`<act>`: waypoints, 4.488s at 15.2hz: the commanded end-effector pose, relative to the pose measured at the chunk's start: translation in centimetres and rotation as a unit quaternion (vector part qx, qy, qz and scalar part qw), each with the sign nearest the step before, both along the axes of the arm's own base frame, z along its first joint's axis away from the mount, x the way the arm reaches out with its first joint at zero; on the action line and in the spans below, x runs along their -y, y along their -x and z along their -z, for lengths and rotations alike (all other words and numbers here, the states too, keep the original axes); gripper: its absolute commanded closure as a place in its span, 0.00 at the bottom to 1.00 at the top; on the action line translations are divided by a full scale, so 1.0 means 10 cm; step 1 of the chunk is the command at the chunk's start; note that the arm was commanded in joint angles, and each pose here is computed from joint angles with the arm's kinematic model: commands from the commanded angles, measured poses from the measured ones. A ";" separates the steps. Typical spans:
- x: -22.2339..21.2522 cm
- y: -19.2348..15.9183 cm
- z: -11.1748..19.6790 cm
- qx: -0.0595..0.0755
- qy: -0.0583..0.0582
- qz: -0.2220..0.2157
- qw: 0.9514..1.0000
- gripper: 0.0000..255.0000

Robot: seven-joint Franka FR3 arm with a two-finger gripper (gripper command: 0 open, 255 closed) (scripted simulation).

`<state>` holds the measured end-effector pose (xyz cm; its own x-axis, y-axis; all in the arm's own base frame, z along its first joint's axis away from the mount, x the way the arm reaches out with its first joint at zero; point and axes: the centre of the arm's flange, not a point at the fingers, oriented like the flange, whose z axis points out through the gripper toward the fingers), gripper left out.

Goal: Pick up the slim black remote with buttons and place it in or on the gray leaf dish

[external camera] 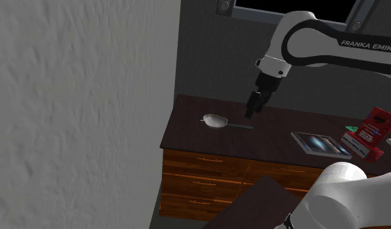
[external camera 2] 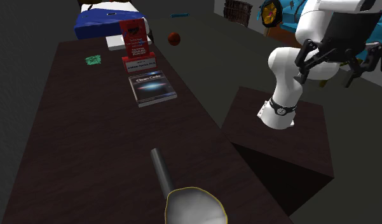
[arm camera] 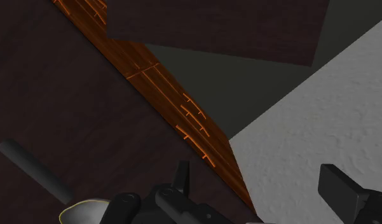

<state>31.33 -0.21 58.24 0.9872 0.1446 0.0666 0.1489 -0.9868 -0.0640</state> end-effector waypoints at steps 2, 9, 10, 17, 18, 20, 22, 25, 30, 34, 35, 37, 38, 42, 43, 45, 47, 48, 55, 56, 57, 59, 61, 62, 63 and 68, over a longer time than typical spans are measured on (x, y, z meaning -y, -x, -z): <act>0.10 -0.04 0.08 0.000 0.002 -0.008 1.000 0.00; 0.76 -0.33 0.61 0.002 0.016 -0.065 0.998 0.00; 0.85 -0.38 0.68 0.002 0.018 -0.073 0.997 0.00; 1.49 -0.76 1.19 0.003 0.032 -0.129 0.991 0.00; 1.58 -0.82 1.26 0.003 0.034 -0.137 0.990 0.00; 1.75 -0.95 1.40 0.004 0.038 -0.153 0.987 0.00; 1.92 -1.08 1.54 0.004 0.042 -0.169 0.985 0.00; 2.17 -1.29 1.74 0.004 0.048 -0.193 0.980 0.00; 2.58 -1.66 2.08 0.005 0.058 -0.233 0.971 0.00; 2.88 -1.98 2.34 0.006 0.066 -0.264 0.962 0.00; 2.95 -2.06 2.41 0.006 0.068 -0.272 0.960 0.00; 3.09 -2.23 2.53 0.007 0.072 -0.287 0.955 0.00; 3.16 -2.32 2.60 0.007 0.074 -0.295 0.953 0.00; 3.31 -2.51 2.83 0.007 0.078 -0.311 0.947 0.00; 3.31 -2.51 2.88 0.007 0.078 -0.311 0.947 0.00; 3.31 -2.52 2.99 0.007 0.078 -0.311 0.947 0.00; 3.32 -2.52 3.09 0.007 0.078 -0.311 0.947 0.00; 3.32 -2.52 3.12 0.007 0.078 -0.311 0.947 0.00; 3.32 -2.52 3.12 0.007 0.078 -0.311 0.947 0.00; 3.32 -2.52 3.12 0.007 0.078 -0.311 0.947 0.00; 3.32 -2.52 3.12 0.007 0.078 -0.311 0.947 1.00; 3.32 -2.52 3.12 0.007 0.078 -0.311 0.947 1.00; 3.32 -2.52 3.12 0.007 0.078 -0.311 0.947 1.00; 3.32 -2.52 3.12 0.007 0.078 -0.311 0.947 1.00; 3.32 -2.52 3.12 0.007 0.078 -0.311 0.947 1.00; 3.32 -2.52 3.02 0.007 0.078 -0.311 0.947 1.00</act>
